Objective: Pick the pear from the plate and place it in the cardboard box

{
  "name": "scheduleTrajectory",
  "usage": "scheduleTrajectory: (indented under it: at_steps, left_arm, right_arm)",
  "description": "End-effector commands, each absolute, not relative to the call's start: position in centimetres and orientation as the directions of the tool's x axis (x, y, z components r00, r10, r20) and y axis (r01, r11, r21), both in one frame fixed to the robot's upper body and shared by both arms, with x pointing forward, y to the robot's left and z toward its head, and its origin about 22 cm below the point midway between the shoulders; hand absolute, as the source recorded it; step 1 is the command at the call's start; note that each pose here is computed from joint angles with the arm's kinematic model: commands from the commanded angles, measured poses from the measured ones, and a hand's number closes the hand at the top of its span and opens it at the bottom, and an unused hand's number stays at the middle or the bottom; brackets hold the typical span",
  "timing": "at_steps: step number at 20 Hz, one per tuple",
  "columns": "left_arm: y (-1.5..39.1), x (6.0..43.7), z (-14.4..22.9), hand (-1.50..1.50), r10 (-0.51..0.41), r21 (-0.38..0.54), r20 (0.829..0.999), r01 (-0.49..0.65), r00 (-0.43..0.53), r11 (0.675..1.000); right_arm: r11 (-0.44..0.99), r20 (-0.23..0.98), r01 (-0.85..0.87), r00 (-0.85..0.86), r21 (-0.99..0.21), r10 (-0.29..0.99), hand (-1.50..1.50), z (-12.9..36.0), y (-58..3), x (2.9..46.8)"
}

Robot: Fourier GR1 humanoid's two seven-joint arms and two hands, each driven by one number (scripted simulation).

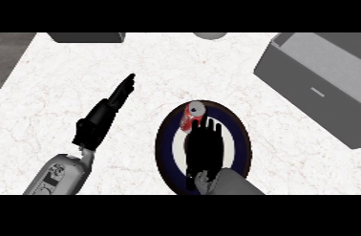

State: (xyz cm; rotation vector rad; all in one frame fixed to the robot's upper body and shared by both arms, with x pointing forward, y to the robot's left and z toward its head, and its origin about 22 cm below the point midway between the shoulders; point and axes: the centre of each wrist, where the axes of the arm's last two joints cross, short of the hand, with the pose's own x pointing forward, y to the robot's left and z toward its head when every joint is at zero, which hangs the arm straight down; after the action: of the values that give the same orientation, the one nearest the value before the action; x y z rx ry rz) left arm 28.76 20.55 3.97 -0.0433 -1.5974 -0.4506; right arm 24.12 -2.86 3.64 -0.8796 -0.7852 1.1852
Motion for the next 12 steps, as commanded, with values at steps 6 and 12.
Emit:
scheduleTrajectory:
  at_steps: [6, 12]
  left_arm:
    - [21.9, 28.5, 4.0, 0.0, -0.248, 0.263, 0.965, 0.307, -0.088, 0.915]
    - [20.2, 28.9, 4.4, 0.0, -0.24, 0.253, 0.968, 0.295, -0.079, 0.922]
  right_arm:
    - [0.054, -0.137, -0.516, 0.325, -0.855, 0.936, -1.5, 2.5, -2.7, 24.1]
    - [0.027, -0.176, -0.522, 0.334, -0.853, 0.926, -1.5, 0.4, -2.6, 23.2]
